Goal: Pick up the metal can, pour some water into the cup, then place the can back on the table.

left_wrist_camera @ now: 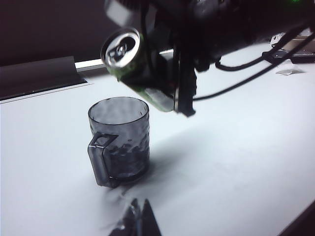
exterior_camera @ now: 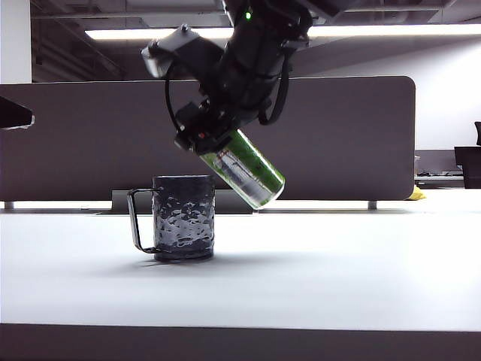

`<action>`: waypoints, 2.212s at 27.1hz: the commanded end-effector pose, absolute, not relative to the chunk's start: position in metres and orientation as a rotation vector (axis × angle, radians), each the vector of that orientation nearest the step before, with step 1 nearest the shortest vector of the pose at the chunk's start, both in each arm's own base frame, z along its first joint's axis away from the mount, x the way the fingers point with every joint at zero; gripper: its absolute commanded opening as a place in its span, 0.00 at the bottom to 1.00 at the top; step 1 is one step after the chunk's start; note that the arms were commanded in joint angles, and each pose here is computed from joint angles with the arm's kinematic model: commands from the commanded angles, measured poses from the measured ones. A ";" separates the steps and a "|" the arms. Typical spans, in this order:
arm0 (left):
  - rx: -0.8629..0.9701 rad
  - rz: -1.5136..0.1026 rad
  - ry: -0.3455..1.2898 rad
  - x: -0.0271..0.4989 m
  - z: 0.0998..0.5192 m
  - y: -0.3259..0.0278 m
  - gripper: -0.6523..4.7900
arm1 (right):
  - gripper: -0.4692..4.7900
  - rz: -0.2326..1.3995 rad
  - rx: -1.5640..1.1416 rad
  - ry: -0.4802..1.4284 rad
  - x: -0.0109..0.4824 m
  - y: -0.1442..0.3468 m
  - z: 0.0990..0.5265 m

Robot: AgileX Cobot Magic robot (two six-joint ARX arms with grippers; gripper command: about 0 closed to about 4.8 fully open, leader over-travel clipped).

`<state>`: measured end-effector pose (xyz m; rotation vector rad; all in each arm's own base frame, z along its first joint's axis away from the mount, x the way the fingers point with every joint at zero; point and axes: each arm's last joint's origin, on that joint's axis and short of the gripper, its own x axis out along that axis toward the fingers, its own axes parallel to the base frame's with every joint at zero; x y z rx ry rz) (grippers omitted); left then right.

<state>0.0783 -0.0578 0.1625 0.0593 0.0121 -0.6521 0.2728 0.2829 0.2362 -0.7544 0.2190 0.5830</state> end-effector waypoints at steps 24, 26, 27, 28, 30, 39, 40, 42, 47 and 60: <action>0.055 -0.650 -0.001 0.078 0.164 -0.058 0.11 | 0.49 0.703 -0.245 0.271 0.314 0.212 0.267; 0.055 -0.650 -0.001 0.078 0.164 -0.058 0.11 | 0.49 0.714 -0.212 0.263 0.318 0.204 0.265; 0.055 -0.650 -0.001 0.078 0.164 -0.058 0.11 | 0.49 0.726 -0.194 0.262 0.320 0.201 0.264; 0.055 -0.650 -0.001 0.078 0.164 -0.058 0.11 | 0.49 0.733 -0.170 0.256 0.322 0.196 0.263; 0.055 -0.650 -0.001 0.078 0.164 -0.058 0.11 | 0.49 0.747 -0.127 0.242 0.326 0.188 0.260; 0.055 -0.650 -0.001 0.078 0.164 -0.058 0.11 | 0.49 0.761 0.008 0.132 0.325 0.162 0.238; 0.055 -0.650 -0.001 0.078 0.164 -0.058 0.11 | 0.49 0.759 0.019 0.122 0.322 0.161 0.234; 0.055 -0.650 -0.001 0.078 0.164 -0.058 0.11 | 0.49 0.751 0.045 0.102 0.319 0.156 0.227; 0.055 -0.650 -0.001 0.078 0.164 -0.058 0.11 | 0.49 0.715 0.108 0.070 0.309 0.141 0.209; 0.055 -0.650 -0.001 0.078 0.164 -0.058 0.11 | 0.49 0.700 0.096 0.137 0.302 0.135 0.182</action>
